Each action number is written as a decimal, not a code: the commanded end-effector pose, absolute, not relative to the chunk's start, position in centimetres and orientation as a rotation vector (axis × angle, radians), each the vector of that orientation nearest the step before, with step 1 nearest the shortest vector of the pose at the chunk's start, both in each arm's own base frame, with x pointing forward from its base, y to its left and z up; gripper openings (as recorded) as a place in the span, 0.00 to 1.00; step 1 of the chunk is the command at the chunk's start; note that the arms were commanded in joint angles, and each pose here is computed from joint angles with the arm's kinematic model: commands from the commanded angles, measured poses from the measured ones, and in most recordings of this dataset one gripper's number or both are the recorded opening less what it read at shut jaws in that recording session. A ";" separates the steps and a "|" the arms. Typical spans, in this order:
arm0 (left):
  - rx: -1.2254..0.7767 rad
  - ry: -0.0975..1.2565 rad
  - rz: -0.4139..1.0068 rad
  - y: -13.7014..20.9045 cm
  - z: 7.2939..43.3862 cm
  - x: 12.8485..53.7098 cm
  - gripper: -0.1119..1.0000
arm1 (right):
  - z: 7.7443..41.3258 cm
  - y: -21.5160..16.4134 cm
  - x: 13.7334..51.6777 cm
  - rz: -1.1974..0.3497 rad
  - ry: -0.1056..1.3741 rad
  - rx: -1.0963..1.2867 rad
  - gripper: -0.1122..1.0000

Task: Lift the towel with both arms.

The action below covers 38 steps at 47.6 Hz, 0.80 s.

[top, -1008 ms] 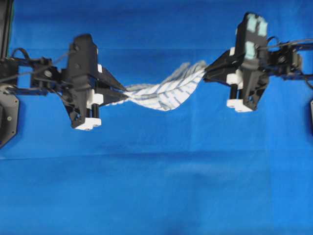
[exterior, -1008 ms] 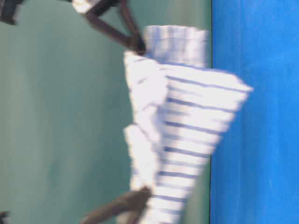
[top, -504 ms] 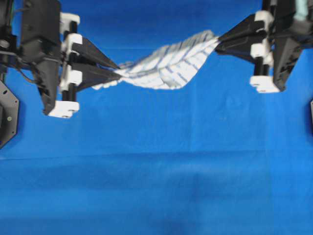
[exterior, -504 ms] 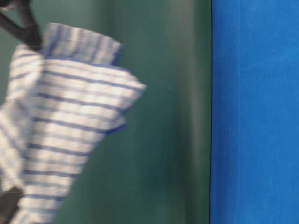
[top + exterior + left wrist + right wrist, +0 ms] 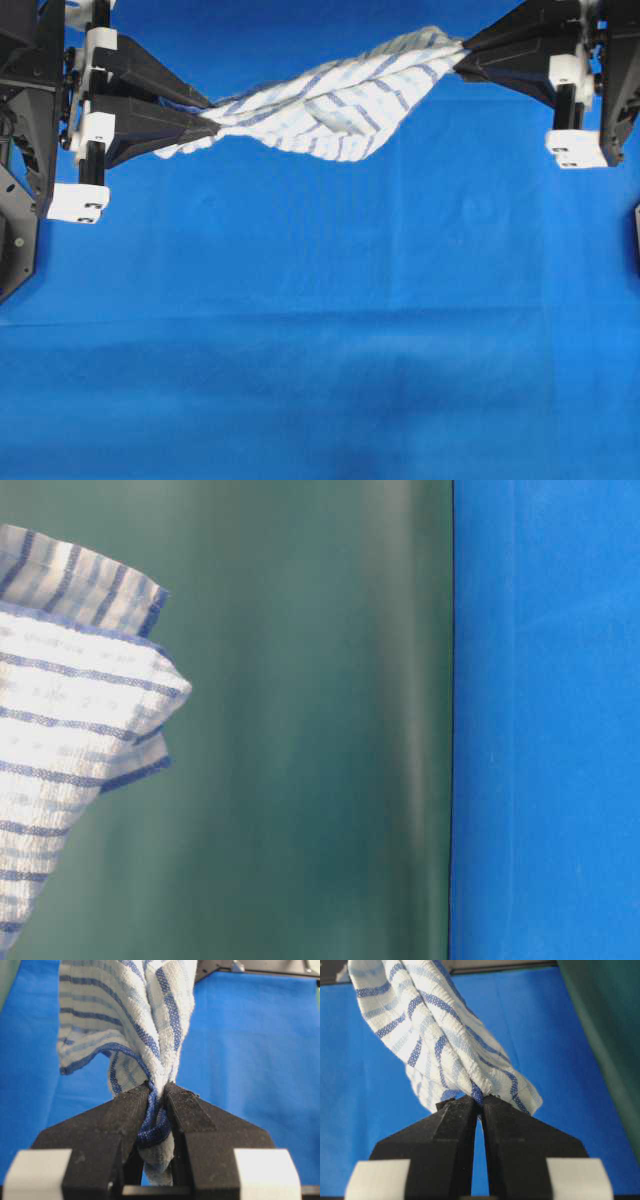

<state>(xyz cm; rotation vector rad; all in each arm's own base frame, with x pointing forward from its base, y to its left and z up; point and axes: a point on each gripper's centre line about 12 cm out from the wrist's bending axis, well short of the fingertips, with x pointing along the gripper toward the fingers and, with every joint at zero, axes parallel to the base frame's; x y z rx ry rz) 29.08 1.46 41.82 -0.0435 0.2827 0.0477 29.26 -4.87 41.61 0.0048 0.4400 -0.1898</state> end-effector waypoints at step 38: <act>-0.048 0.231 0.046 1.4 42.3 28.3 0.91 | 42.1 -4.9 29.2 -0.192 0.420 0.004 0.68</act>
